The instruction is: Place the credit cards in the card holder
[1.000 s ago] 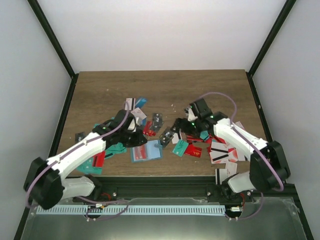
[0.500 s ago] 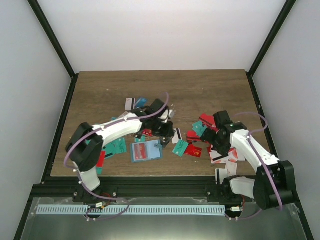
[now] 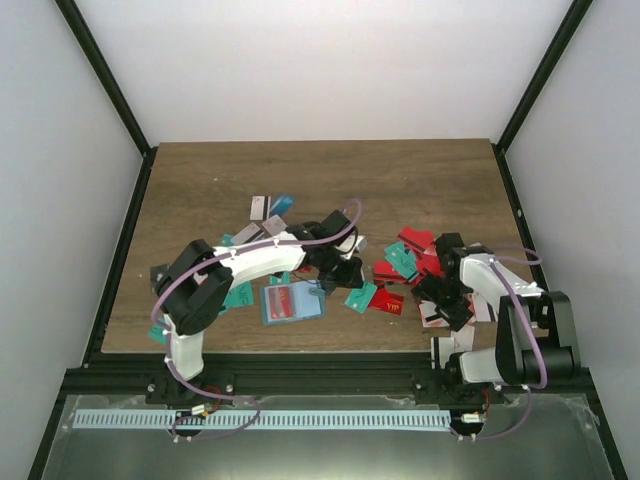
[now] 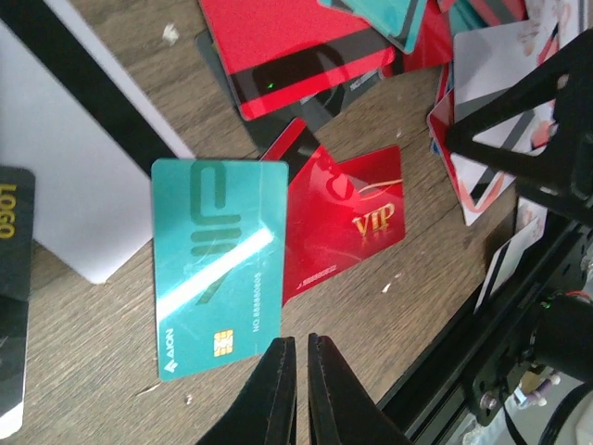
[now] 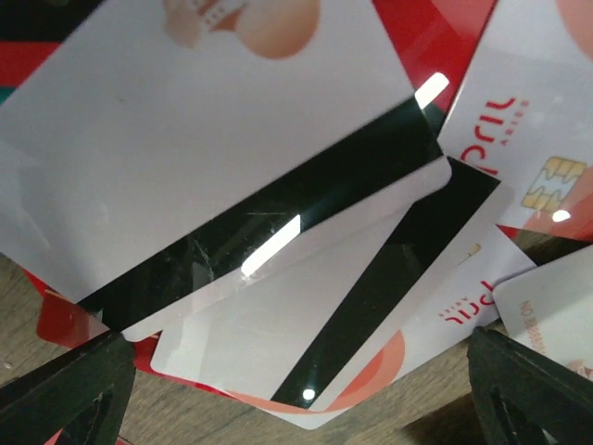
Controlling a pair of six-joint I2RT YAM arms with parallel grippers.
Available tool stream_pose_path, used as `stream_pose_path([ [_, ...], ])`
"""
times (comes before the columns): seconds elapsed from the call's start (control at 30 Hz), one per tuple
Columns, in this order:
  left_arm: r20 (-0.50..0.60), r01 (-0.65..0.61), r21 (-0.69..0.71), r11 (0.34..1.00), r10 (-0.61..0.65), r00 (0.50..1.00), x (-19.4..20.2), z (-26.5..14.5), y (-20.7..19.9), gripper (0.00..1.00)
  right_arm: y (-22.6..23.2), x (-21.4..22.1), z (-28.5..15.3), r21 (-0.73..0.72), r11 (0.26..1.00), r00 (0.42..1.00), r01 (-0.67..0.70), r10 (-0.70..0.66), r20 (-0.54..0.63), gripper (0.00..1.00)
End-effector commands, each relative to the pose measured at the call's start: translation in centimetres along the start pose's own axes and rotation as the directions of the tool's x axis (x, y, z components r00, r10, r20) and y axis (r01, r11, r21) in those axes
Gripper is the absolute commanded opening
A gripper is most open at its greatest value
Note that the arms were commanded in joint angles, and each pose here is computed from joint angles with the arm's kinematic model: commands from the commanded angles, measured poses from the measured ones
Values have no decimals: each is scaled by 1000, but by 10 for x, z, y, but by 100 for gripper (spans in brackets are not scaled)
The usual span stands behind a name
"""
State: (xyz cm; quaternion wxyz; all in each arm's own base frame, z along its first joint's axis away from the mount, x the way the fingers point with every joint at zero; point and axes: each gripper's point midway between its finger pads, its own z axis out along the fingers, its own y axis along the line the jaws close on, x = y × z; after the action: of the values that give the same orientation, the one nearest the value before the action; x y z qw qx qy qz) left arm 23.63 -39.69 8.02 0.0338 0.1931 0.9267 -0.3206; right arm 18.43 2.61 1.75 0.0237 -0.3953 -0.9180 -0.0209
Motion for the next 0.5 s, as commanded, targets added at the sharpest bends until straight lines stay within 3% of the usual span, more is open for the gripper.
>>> stream_pose_path([
  [0.0,10,-14,5,1000,14,1000,8,-8,1,7,-9,-6,1,58,998,1000,-15,15,8,100],
  [0.13,24,-2,1,1000,2,1000,16,-12,5,7,-21,-4,-15,115,992,998,-55,54,19,100],
  [0.47,58,24,25,999,-25,998,22,-14,8,7,-45,24,-34,270,949,977,-160,191,-90,99],
])
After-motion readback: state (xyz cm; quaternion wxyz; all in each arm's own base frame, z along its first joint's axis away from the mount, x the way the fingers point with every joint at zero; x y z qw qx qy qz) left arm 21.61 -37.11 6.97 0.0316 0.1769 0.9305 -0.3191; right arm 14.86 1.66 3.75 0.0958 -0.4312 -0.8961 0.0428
